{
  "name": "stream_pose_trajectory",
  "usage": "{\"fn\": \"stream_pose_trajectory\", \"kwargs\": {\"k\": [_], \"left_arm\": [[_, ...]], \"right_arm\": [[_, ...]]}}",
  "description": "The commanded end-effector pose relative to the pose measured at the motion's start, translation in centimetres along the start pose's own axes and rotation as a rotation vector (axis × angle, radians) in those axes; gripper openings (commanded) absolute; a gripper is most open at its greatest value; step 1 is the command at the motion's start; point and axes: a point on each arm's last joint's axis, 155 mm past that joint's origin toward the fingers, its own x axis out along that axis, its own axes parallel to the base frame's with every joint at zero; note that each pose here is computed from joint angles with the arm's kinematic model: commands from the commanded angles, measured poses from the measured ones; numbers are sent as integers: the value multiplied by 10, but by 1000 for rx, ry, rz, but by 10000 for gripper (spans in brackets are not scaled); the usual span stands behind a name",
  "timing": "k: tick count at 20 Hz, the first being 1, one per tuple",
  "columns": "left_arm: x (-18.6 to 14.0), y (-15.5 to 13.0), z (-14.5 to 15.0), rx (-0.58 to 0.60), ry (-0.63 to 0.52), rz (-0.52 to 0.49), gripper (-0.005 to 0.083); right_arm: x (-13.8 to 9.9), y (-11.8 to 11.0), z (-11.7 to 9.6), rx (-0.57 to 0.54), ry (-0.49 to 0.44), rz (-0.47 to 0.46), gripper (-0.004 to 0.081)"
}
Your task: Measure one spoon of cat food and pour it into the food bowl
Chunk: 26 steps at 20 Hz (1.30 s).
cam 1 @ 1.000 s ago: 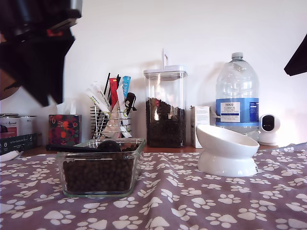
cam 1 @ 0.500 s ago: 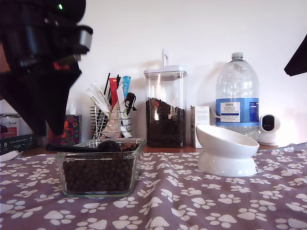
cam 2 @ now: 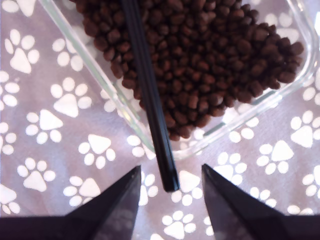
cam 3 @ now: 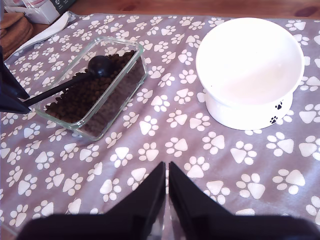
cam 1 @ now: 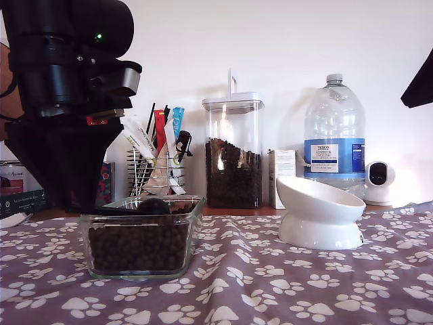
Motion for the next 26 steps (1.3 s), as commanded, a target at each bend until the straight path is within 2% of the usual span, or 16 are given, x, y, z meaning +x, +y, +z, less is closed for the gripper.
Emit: {"fn": "stream_pose_trajectory", "kwargs": {"k": [1, 10, 19, 21, 26], "left_arm": [[6, 1, -2, 2, 11, 3, 339], [14, 3, -5, -6, 41, 2, 328], [14, 3, -10, -6, 57, 2, 29], [14, 3, -9, -6, 57, 2, 1], [14, 3, -11, -6, 63, 4, 1]], "right_arm": [[3, 0, -5, -6, 10, 1, -13], [3, 0, -5, -6, 11, 5, -12], [3, 2, -6, -4, 15, 13, -13], [3, 2, -6, -4, 15, 15, -12], [3, 2, -6, -4, 15, 15, -12]]}}
